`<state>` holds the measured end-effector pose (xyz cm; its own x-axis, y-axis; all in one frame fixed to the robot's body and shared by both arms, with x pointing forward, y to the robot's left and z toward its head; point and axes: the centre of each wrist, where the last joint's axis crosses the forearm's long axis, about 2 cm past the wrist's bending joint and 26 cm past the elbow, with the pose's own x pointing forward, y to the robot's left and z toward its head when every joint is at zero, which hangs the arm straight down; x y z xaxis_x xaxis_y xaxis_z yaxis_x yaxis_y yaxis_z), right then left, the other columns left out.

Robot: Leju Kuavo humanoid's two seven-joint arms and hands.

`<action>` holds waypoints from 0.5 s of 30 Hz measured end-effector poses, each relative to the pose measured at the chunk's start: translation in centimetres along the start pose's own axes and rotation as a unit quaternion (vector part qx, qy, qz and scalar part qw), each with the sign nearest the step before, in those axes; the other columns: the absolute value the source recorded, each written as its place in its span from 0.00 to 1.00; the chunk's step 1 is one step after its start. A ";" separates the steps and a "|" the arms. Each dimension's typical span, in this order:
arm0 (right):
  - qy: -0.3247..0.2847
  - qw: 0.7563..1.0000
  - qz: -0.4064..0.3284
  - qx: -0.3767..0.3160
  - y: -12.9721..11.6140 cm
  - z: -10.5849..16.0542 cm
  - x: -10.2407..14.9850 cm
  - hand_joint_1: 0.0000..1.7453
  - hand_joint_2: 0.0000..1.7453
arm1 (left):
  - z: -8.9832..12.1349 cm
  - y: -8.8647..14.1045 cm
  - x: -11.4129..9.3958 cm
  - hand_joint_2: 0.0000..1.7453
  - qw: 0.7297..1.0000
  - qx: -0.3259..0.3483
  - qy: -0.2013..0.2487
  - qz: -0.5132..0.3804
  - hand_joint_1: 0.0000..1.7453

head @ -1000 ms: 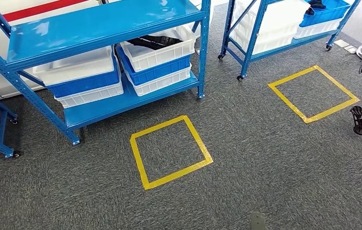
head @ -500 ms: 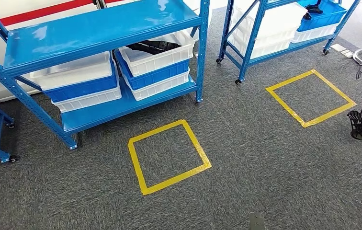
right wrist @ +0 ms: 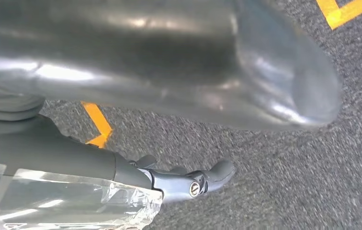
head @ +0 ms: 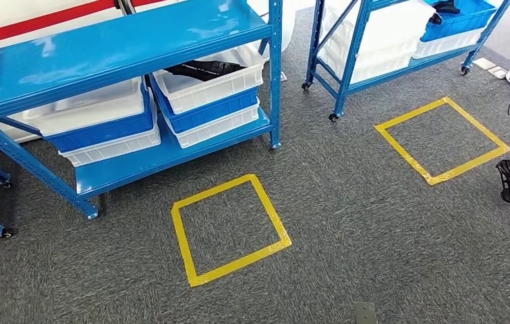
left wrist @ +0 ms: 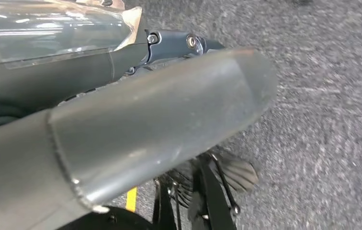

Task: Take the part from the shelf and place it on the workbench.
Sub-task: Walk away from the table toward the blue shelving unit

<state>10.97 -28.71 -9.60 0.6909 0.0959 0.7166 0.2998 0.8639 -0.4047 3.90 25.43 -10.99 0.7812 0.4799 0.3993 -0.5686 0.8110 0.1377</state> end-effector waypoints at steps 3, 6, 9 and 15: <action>0.007 1.000 -0.002 0.004 0.5 0.6 -0.4 0.00 0.00 | -0.2 0.6 0.2 0.00 1.000 0.006 -0.006 -0.001 0.00; 0.010 1.000 -0.007 0.002 0.5 0.7 -0.4 0.00 0.00 | -0.3 0.6 0.4 0.00 1.000 0.006 -0.013 -0.006 0.00; 0.009 1.000 -0.009 -0.005 0.2 0.4 -0.4 0.00 0.00 | -0.3 0.5 0.4 0.00 1.000 0.002 -0.014 -0.008 0.00; 0.017 1.000 -0.007 -0.014 -0.5 0.6 -1.3 0.00 0.00 | -0.2 0.3 0.2 0.00 1.000 0.000 -0.012 -0.008 0.00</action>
<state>9.50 -28.98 -9.95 0.7082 0.0671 0.7028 0.3270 0.8511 -0.4108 3.94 25.85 -11.01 0.7838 0.4588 0.4185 -0.5562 0.8184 0.1444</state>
